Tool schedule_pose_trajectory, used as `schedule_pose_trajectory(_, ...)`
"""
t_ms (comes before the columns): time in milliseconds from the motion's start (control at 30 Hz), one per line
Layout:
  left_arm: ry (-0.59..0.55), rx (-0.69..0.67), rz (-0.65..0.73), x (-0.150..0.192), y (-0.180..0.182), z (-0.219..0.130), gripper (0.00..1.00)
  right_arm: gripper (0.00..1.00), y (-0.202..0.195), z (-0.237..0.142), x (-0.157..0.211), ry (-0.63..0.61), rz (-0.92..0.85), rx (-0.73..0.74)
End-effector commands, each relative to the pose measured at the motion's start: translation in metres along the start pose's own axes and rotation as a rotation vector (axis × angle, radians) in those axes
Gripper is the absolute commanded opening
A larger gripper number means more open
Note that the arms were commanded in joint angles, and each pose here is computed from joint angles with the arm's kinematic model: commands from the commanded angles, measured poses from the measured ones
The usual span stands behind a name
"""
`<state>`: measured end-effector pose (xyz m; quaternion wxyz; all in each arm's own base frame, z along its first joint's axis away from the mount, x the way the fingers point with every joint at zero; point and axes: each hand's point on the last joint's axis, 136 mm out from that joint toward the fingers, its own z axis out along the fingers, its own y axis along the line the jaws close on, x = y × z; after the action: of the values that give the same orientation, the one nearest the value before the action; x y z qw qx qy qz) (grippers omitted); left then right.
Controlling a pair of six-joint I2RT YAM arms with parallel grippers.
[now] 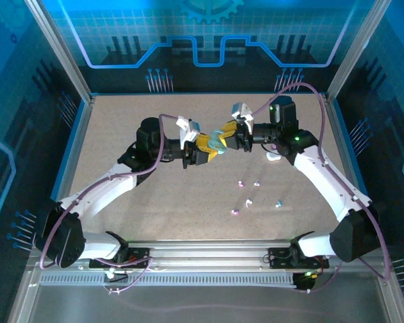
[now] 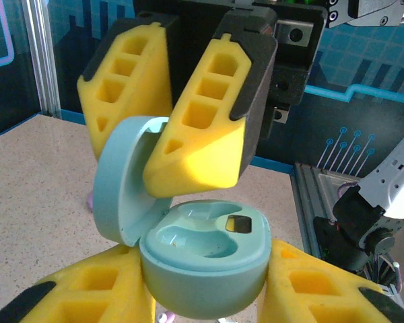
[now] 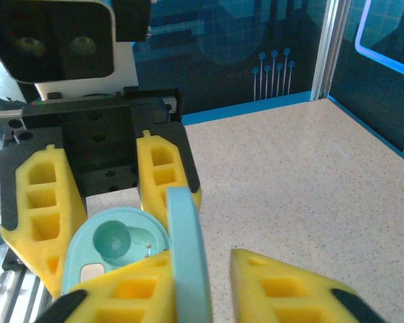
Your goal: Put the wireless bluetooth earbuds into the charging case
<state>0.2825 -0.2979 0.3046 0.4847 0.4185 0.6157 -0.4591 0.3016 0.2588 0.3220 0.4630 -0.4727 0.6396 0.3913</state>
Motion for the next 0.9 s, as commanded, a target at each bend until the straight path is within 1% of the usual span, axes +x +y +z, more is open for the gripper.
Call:
schedule_pose_trajectory(0,-0.004,0.036,0.037,-0.001,-0.009,0.001,0.34,0.2,0.009,0.0,-0.01,-0.004,-0.027,-0.042)
schedule_pose_trajectory(67,-0.003,0.019,0.041,0.0,-0.006,0.002,0.41,0.16,0.01,0.0,-0.01,0.0,-0.031,-0.043)
schedule_pose_trajectory(133,-0.003,0.002,0.04,0.002,-0.002,0.002,0.46,0.15,0.01,-0.001,-0.011,0.0,-0.037,-0.028)
schedule_pose_trajectory(200,-0.003,0.002,0.038,0.002,-0.002,0.002,0.55,0.15,0.012,-0.003,-0.012,-0.002,-0.052,-0.024)
schedule_pose_trajectory(300,0.002,0.019,0.019,0.003,-0.003,0.004,0.63,0.15,0.012,-0.003,-0.011,0.004,-0.075,0.003)
schedule_pose_trajectory(500,0.012,0.037,0.01,0.006,-0.005,0.01,0.65,0.15,0.012,-0.002,-0.011,0.007,-0.083,0.016)
schedule_pose_trajectory(867,0.002,0.045,0.021,0.002,-0.008,0.013,0.64,0.16,0.014,-0.002,-0.008,0.011,-0.087,0.01)
